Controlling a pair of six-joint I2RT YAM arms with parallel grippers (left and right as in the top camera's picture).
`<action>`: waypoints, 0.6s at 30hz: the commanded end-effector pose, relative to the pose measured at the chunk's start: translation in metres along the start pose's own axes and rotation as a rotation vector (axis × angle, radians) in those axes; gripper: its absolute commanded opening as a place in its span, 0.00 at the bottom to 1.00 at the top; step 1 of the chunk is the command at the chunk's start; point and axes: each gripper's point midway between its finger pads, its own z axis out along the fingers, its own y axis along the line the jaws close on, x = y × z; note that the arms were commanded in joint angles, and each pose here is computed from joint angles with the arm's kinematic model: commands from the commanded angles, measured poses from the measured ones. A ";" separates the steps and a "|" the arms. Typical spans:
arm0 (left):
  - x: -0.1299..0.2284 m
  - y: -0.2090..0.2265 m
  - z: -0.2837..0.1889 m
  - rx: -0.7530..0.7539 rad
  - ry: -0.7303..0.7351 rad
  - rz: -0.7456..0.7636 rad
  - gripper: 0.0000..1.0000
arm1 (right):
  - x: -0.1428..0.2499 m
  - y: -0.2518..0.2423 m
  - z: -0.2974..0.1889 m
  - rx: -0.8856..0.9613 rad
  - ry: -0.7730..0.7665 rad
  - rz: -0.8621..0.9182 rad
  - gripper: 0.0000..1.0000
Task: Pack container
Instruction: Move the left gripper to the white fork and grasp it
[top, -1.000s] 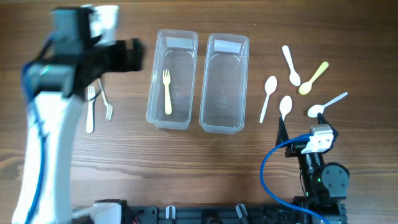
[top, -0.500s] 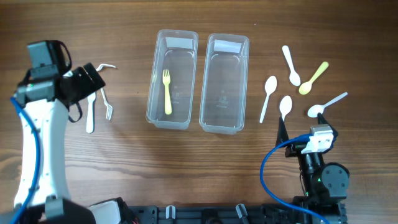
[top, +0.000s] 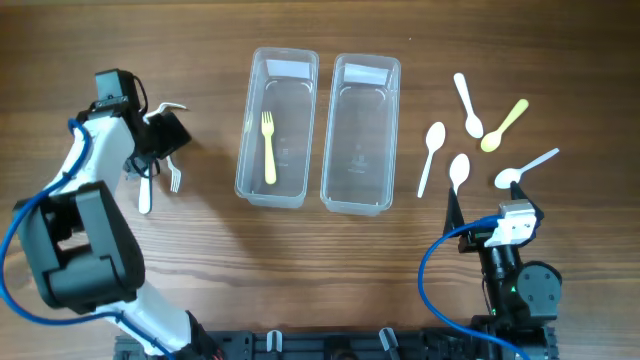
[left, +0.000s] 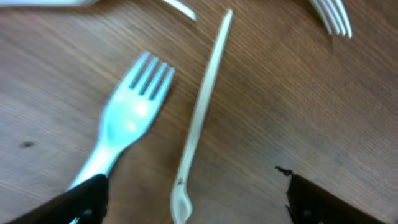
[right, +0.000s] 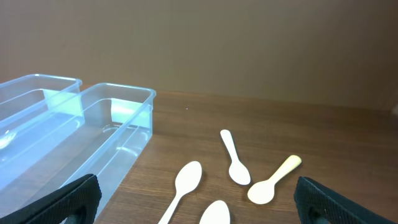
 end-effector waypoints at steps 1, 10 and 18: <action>0.013 -0.014 0.011 0.078 0.065 -0.009 0.71 | 0.000 0.001 0.000 -0.008 -0.005 -0.006 1.00; 0.014 -0.010 0.016 0.021 0.053 0.011 0.70 | 0.000 0.001 0.000 -0.008 -0.005 -0.007 1.00; 0.028 -0.001 0.051 -0.022 0.122 0.007 0.69 | 0.000 0.001 0.000 -0.008 -0.005 -0.007 1.00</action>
